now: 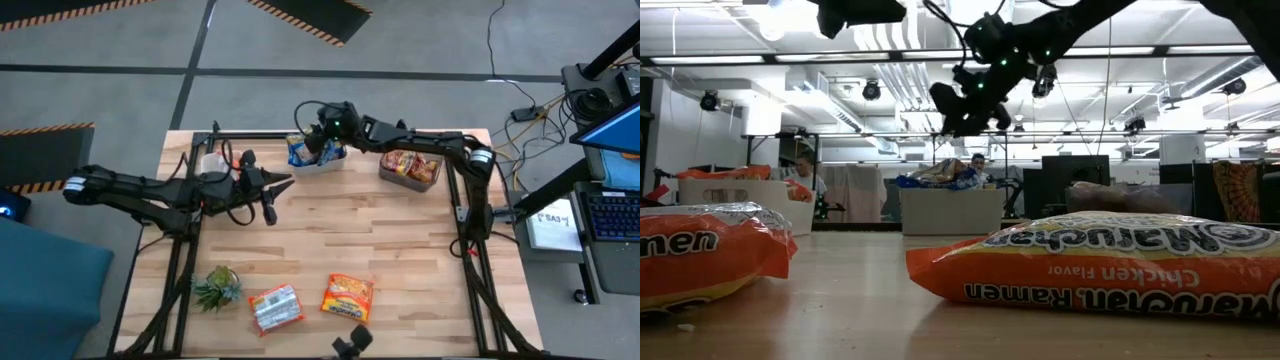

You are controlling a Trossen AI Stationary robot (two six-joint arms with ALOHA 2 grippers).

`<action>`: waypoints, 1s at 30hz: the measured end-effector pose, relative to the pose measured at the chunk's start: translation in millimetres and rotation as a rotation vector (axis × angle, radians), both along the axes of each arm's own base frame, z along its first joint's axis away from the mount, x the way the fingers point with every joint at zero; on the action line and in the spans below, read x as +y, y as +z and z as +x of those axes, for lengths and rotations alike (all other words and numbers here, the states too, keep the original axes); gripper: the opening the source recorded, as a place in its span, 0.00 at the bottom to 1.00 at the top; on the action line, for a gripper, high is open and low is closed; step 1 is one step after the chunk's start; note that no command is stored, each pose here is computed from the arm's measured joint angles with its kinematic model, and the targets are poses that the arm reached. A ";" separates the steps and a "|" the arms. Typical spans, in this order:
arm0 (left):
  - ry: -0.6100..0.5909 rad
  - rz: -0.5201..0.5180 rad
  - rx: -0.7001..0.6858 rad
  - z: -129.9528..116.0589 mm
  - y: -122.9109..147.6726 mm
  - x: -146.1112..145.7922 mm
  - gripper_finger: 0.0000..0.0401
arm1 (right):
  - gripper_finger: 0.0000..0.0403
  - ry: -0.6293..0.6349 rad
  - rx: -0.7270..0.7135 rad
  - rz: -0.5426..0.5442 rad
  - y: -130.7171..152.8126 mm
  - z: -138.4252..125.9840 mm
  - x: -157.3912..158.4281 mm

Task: Sort Maruchan noodles
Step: Put the blue noodle pack into the gray bin, then put the middle orange noodle pack into the white bin

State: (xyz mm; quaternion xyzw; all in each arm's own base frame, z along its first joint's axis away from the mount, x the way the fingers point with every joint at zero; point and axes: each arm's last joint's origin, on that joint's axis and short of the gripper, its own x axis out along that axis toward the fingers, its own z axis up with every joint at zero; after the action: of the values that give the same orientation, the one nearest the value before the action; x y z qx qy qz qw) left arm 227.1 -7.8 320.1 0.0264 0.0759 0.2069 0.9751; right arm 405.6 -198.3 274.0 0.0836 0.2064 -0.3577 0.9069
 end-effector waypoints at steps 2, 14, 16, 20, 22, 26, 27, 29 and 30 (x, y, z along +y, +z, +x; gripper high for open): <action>0.000 -0.001 -0.012 0.4 -0.1 -0.1 0.12 | 0.30 0.005 -0.046 -0.035 -5.7 7.2 -4.1; 0.001 -0.011 -0.012 0.1 -1.1 0.0 0.12 | 0.02 -0.006 0.040 0.032 -125.0 42.5 -21.3; 0.002 -0.016 -0.015 0.1 -1.2 0.0 0.12 | 0.02 -0.008 0.049 0.039 -124.4 43.2 -21.4; 0.003 -0.029 -0.020 0.1 -1.6 -0.2 0.12 | 0.02 0.010 0.063 0.027 -100.2 36.4 -17.4; 0.005 -0.040 -0.025 0.1 -1.6 -0.3 0.12 | 0.02 0.026 0.034 -0.004 -69.3 30.6 -12.8; 0.004 -0.074 -0.028 0.1 -3.3 -1.7 0.12 | 0.02 0.077 0.012 -0.026 0.2 6.6 6.7; 0.004 -0.089 -0.020 -0.1 -4.7 -2.3 0.12 | 0.02 0.104 0.028 -0.014 13.2 -1.3 14.0; 0.004 -0.125 0.002 -0.9 -8.8 -4.1 0.12 | 0.02 0.195 0.068 0.027 36.6 -19.0 31.1; 0.004 -0.148 0.017 -1.6 -11.7 -5.4 0.12 | 0.02 0.248 0.082 0.058 49.3 -29.6 41.5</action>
State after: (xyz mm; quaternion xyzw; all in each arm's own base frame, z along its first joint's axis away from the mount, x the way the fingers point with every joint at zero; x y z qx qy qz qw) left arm 225.5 -13.2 308.5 -0.0442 0.0993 0.2026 0.9732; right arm 376.0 -156.9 323.3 0.0688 0.2621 -0.2398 0.9322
